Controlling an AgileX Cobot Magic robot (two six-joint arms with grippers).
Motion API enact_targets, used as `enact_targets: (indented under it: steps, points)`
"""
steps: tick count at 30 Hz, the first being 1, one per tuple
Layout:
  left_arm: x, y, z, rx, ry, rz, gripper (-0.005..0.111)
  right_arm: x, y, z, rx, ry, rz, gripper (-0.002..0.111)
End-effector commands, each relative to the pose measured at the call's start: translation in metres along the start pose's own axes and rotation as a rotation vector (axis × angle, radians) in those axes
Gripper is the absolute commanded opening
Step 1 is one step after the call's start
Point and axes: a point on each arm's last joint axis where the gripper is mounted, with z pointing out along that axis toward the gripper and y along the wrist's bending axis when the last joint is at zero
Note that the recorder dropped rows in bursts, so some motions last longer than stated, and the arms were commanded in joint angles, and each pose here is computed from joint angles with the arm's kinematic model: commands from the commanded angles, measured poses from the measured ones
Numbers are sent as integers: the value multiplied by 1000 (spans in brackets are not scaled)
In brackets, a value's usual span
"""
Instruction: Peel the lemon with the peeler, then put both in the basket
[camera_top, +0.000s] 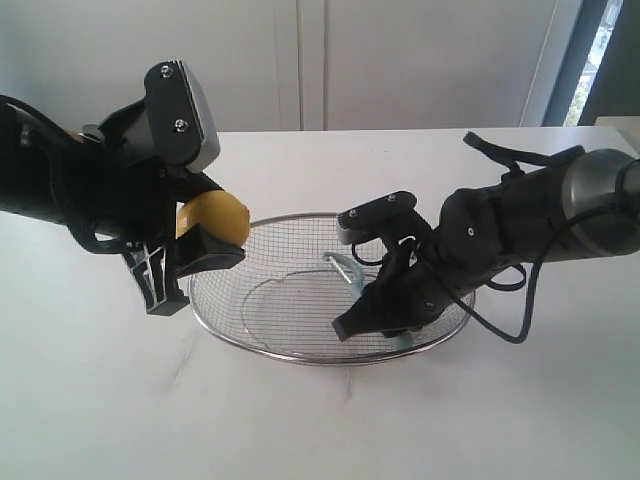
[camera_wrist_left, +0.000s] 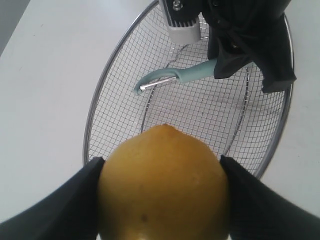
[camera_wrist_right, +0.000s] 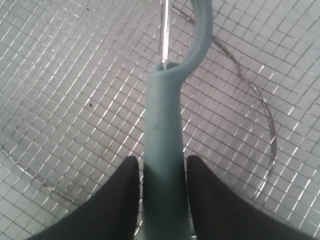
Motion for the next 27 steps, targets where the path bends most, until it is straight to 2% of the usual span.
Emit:
enact_targets:
  steps: [1, 9, 17, 21, 27]
  points:
    - [-1, -2, -4, 7, -12, -24, 0, -3, 0, 1, 4, -24, 2, 43]
    - [-1, -2, -4, 3, -13, -24, 0, -18, 1, -27, 8, -130, -3, 47]
    - [-1, -2, -4, 3, -13, -24, 0, -24, 8, -119, -9, -260, -28, 44]
    - [-1, -2, -4, 7, -12, -24, 0, -11, 11, -174, 5, -301, -82, 31]
    - [-3, -3, -3, 16, -33, -71, 0, 32, 13, -245, 46, -385, -138, 1]
